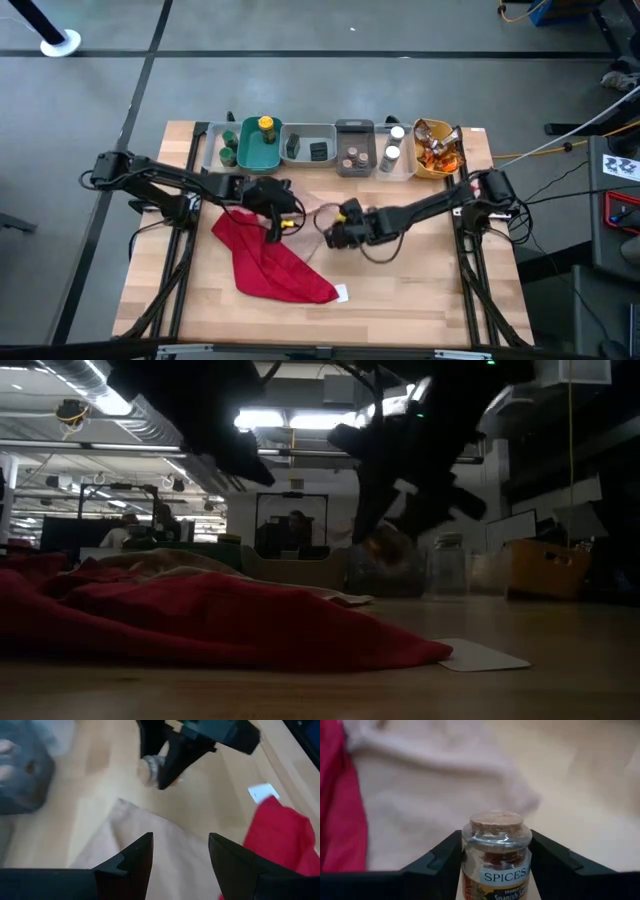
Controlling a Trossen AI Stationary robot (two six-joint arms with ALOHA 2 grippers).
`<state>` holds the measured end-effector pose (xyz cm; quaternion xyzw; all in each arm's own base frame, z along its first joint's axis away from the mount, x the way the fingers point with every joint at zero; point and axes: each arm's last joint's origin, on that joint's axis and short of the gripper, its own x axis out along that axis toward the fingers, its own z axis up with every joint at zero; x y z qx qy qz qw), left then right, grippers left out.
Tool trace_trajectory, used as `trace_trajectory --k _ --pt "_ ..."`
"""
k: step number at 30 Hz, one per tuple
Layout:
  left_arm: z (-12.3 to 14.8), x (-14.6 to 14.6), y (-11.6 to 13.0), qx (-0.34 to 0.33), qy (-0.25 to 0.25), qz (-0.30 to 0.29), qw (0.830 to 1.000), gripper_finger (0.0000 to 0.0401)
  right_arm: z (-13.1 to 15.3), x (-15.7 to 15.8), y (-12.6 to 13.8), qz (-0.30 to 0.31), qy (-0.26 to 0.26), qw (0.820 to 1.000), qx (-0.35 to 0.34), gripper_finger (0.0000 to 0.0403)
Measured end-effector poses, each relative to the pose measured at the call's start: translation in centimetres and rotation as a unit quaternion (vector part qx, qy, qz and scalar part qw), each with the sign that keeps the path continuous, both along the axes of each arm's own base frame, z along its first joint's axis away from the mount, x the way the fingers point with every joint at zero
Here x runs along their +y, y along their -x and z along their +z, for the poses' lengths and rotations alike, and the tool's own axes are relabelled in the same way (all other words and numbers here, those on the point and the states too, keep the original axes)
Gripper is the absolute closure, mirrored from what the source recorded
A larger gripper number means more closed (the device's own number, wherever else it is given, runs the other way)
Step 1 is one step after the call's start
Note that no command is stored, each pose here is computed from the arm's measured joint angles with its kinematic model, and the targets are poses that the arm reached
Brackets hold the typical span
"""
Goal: Sort spices by type
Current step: Put the brown seasoning bottle into the black bin
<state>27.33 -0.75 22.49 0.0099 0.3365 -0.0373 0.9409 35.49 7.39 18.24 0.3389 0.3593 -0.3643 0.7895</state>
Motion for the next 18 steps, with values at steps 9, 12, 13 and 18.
trace_trajectory --k 9,12,13,18 --pt "2.6 2.6 1.3 -0.058 -0.021 0.034 0.998 0.0221 4.0 -7.1 0.4 -0.035 0.168 0.985 -0.001 0.021" --pt "3.1 3.4 1.6 -0.072 -0.035 0.043 0.996 0.0221 4.2 -10.4 0.2 -0.057 0.209 0.976 0.017 0.0209" --pt "3.1 3.7 1.6 -0.074 -0.038 0.047 0.995 0.0221 4.1 -11.5 0.1 -0.065 0.218 0.974 0.018 0.0209" --pt "3.1 5.2 1.8 -0.074 -0.054 0.066 0.994 0.0221 4.3 -17.2 0.0 -0.097 0.254 0.962 0.021 0.0209"
